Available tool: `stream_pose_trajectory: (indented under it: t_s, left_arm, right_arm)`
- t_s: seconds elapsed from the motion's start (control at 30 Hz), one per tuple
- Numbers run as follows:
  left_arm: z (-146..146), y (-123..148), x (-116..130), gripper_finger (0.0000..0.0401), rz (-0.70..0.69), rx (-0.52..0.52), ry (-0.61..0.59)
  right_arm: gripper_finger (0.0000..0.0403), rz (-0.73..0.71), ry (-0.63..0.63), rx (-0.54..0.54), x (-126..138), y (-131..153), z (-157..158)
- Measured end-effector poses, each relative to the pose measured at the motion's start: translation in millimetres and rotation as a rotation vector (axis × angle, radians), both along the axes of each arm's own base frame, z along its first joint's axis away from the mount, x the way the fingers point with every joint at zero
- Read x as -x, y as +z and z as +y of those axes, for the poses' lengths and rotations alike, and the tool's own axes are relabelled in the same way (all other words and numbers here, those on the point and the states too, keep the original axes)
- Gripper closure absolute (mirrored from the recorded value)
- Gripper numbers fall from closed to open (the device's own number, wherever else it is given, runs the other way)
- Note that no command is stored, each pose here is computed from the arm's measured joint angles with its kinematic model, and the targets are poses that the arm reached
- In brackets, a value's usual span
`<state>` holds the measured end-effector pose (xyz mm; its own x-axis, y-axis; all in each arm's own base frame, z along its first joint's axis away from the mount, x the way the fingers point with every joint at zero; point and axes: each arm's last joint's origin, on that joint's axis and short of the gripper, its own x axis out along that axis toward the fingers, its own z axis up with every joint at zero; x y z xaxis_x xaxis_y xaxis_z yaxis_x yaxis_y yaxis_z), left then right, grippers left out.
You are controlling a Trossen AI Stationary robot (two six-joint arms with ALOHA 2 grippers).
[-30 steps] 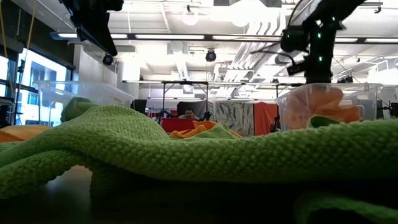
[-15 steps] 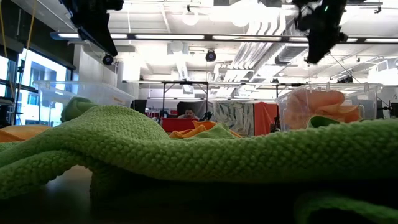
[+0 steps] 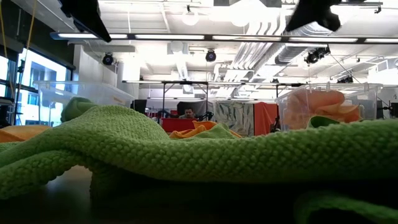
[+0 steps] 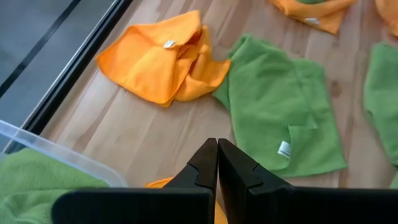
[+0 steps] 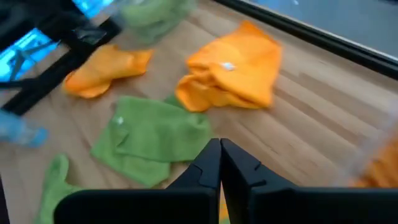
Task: Sort microfiber towel by color & place in baskets
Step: Put the green microfiber towel into the left transparent bin
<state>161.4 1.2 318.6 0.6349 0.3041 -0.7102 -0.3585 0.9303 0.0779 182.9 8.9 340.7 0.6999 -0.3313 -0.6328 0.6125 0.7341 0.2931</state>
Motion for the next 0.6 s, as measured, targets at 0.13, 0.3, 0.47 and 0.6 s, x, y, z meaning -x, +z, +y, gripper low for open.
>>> stream_pose_trajectory:
  t_s: [0.13, 0.3, 0.47, 0.6]
  left_arm:
    - [-0.4, 3.5, 7.1, 0.0401, -0.020, 0.019, -0.018]
    - [-1.3, 4.2, 10.8, 0.0401, -0.020, 0.050, -0.046]
    - [-1.9, 3.5, 8.6, 0.0401, -0.025, 0.078, -0.037]
    - [-8.1, 2.2, 1.5, 0.0401, -0.039, 0.139, -0.065]
  right_arm:
    - [0.0402, 0.037, 0.042, 0.052, -23.7, -12.2, 39.7]
    - [0.0402, 0.117, 0.055, 0.039, -36.7, -23.4, 78.3]
    - [0.0402, 0.210, 0.039, 0.016, -39.8, -29.3, 106.0]
    - [0.0403, 0.275, 0.036, 0.010, -39.6, -30.9, 120.8]
